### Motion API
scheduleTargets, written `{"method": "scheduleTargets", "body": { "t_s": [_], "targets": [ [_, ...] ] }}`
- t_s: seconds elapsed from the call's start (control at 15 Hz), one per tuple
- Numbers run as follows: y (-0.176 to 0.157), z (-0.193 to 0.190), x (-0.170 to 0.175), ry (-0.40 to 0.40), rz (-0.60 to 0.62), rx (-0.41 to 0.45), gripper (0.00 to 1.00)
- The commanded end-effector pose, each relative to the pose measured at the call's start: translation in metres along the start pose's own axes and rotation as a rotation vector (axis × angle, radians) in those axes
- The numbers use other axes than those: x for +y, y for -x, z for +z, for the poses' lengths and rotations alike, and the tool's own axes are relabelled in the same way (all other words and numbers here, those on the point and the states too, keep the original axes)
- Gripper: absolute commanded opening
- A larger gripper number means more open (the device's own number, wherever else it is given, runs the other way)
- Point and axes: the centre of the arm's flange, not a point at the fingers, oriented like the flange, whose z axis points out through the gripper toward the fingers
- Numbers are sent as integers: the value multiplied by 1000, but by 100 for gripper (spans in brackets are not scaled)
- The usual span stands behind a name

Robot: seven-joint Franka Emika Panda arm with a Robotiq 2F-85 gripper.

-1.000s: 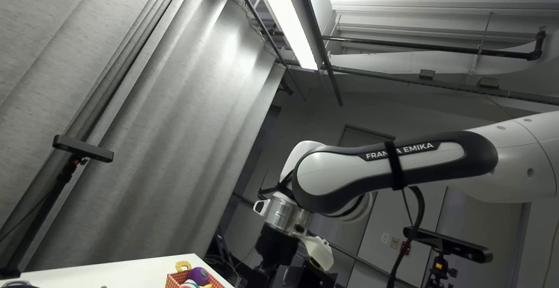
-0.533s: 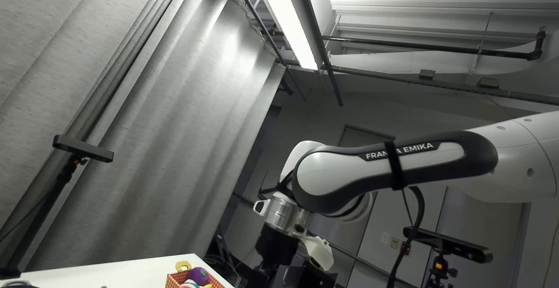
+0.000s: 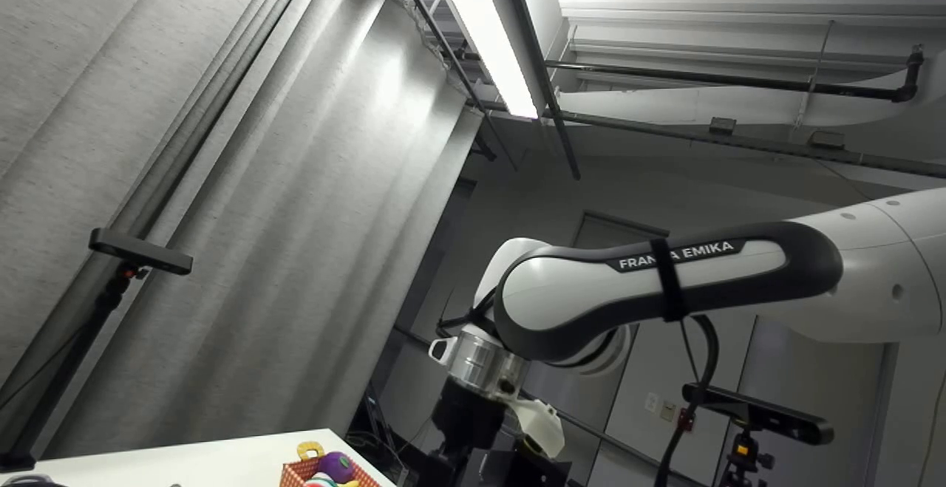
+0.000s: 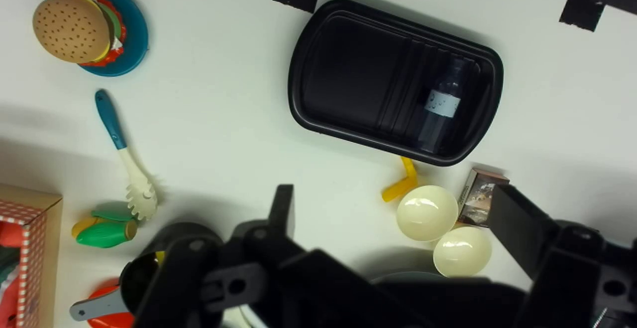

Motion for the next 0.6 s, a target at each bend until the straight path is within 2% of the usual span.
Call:
{"method": "scheduleTargets", "body": {
  "t_s": [0.0,0.53],
  "targets": [
    [0,0,0,0,0,0,100],
    [-16,11,21,-2,-33,-31,100]
  ]
}}
